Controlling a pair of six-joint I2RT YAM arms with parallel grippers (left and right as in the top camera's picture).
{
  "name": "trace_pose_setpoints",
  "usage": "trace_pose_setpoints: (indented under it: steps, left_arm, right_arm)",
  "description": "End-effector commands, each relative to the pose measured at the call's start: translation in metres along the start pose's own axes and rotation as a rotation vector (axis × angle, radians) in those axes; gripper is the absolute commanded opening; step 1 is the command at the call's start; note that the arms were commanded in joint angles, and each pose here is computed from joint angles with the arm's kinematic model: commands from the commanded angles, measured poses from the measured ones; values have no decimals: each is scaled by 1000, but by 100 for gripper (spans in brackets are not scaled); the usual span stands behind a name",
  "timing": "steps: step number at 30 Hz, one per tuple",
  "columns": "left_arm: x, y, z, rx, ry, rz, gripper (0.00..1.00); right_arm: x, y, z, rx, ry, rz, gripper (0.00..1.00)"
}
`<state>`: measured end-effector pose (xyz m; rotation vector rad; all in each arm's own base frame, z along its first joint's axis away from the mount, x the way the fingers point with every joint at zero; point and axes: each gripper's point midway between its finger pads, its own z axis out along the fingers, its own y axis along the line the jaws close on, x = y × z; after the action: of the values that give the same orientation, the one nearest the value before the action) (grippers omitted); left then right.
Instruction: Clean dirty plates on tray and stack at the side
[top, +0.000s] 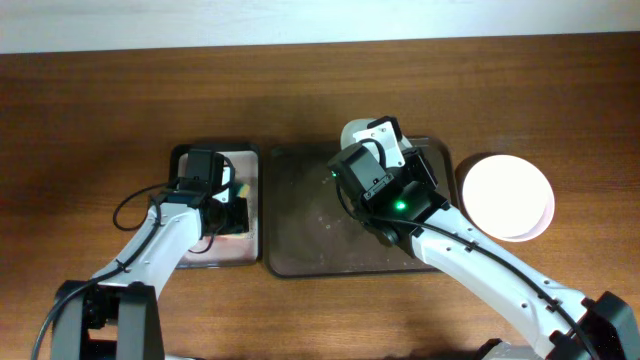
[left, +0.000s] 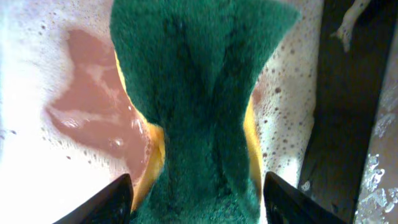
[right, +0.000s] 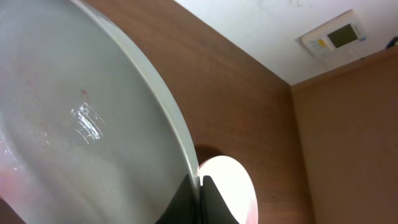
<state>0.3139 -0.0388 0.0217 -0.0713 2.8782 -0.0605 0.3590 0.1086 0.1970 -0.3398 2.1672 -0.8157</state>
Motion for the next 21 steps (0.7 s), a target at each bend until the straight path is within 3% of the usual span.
trace_pose_setpoints:
  steps: [1,10,12,15,18,21]
  left_arm:
    - [10,2,4,2,31,8,67]
    - [33,6,16,-5,74,7,67]
    - [35,6,17,-6,79,7,53]
    - [30,5,17,-3,60,7,10]
    - [27,5,17,-2,49,7,1]
    - [28,9,16,-25,49,8,0]
  right_arm:
    - [-11,-17,-8,48,-35,48,4]
    - [-11,-16,-8,44,-35,53,4]
    - [-11,-16,-8,43,-35,53,4]
    - [-11,-16,-8,42,-35,53,4]
    - [-11,-15,-8,36,-34,54,4]
    - [-11,-15,-8,36,-34,54,4]
